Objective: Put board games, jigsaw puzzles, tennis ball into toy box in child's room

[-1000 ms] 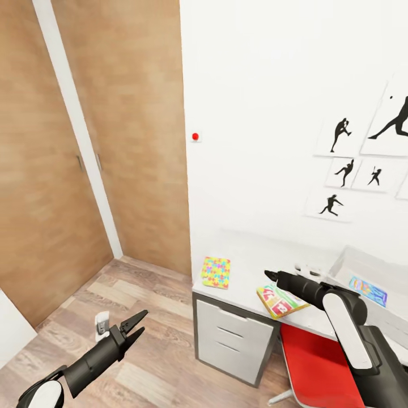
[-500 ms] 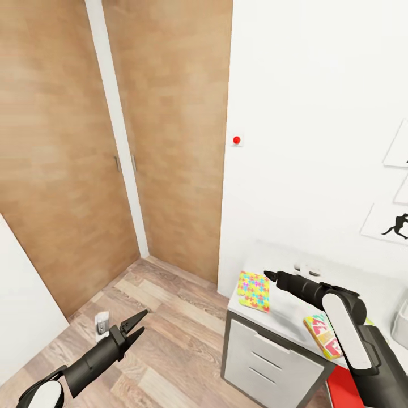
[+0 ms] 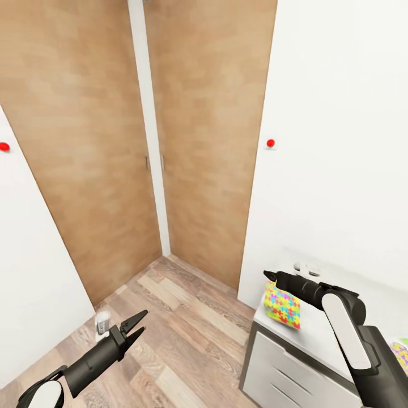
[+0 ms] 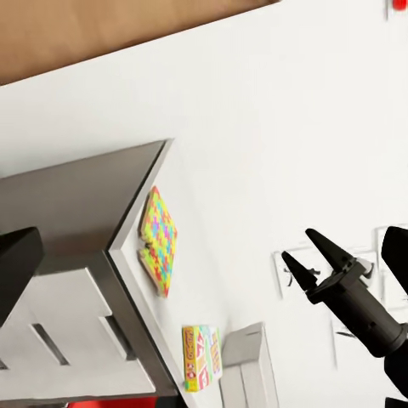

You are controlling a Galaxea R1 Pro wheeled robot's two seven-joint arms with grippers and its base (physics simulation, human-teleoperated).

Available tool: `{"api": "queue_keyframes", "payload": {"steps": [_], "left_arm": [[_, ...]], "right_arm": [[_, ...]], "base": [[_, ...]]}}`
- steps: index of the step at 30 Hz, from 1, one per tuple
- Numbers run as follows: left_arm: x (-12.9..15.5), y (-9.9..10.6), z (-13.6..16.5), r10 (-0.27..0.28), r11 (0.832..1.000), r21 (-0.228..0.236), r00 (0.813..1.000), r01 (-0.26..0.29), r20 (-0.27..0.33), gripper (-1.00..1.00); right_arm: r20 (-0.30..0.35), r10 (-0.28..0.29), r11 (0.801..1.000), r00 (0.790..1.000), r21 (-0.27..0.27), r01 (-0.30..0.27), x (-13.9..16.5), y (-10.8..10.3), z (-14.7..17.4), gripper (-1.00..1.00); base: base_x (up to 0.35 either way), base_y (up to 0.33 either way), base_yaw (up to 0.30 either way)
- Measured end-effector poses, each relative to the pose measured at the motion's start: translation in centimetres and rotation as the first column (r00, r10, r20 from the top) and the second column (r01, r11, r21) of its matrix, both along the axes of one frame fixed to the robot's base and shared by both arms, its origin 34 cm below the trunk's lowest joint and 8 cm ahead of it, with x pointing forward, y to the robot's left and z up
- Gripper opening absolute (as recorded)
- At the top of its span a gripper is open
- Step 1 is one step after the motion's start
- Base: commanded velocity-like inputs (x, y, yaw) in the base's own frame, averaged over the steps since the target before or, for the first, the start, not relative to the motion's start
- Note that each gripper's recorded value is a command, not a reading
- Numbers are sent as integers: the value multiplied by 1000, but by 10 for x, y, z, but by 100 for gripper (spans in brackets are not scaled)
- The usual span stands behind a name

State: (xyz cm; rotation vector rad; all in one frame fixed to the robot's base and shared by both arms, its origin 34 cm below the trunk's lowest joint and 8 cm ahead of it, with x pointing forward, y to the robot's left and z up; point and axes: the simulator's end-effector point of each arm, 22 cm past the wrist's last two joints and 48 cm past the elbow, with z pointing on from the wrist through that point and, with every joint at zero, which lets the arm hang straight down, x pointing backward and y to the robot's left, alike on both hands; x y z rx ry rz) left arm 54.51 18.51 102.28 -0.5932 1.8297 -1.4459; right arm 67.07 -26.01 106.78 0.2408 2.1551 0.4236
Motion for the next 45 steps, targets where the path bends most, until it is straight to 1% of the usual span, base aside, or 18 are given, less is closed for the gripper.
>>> {"api": "queue_keyframes", "payload": {"steps": [32, 45], "left_arm": [[0, -1, 11, -1, 1000, -4, 1000, 1, 26, 100], [0, -1, 9, 0, 1000, 0, 1000, 0, 19, 100]], "right_arm": [[10, 3, 1000, 1000, 0, -3, -1, 1, 6, 100], [7, 5, 1000, 1000, -1, -5, -3, 0, 5, 100]], "base": [[2, 1, 280], [0, 0, 289]]}}
